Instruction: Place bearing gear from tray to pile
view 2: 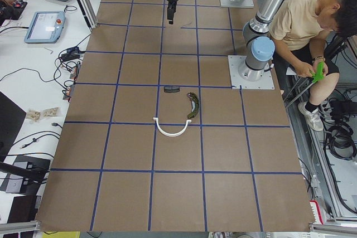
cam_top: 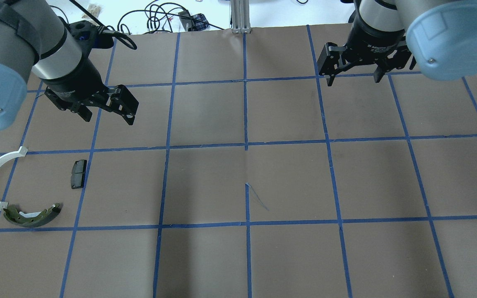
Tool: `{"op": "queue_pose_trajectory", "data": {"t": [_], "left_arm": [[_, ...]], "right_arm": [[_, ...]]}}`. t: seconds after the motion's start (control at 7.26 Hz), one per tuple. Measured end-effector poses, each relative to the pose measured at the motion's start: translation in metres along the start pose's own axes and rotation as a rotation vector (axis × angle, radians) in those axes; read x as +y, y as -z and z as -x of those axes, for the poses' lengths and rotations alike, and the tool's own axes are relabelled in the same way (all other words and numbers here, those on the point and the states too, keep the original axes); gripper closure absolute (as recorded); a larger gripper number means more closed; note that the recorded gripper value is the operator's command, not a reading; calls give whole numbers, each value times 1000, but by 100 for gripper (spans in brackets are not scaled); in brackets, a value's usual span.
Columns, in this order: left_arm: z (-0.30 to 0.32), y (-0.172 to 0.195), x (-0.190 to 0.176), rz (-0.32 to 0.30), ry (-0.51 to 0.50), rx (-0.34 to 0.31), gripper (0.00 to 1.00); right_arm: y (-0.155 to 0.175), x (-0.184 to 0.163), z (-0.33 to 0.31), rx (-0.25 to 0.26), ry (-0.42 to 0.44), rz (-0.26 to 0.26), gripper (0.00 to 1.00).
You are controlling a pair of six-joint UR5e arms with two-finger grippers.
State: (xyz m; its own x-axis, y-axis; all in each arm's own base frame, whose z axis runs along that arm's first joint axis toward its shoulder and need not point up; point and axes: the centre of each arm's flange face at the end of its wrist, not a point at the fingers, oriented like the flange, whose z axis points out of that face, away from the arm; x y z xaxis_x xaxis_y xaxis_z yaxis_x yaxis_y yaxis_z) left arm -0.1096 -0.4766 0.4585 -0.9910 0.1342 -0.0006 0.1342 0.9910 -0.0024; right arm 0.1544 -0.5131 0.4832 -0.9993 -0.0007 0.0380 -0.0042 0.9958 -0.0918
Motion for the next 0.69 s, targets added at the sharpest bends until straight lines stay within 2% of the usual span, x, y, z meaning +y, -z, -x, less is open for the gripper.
{"op": "queue_pose_trajectory", "data": {"t": [0.41,0.69], "left_arm": [[2,-11,-2,18,-1,-1,0],[2,-18,-1,26,0,-1,0]], "right_arm": [[-11,-5,-14,4,-4,24,0],[-25,-21,-80,14,48,53,0]]}}
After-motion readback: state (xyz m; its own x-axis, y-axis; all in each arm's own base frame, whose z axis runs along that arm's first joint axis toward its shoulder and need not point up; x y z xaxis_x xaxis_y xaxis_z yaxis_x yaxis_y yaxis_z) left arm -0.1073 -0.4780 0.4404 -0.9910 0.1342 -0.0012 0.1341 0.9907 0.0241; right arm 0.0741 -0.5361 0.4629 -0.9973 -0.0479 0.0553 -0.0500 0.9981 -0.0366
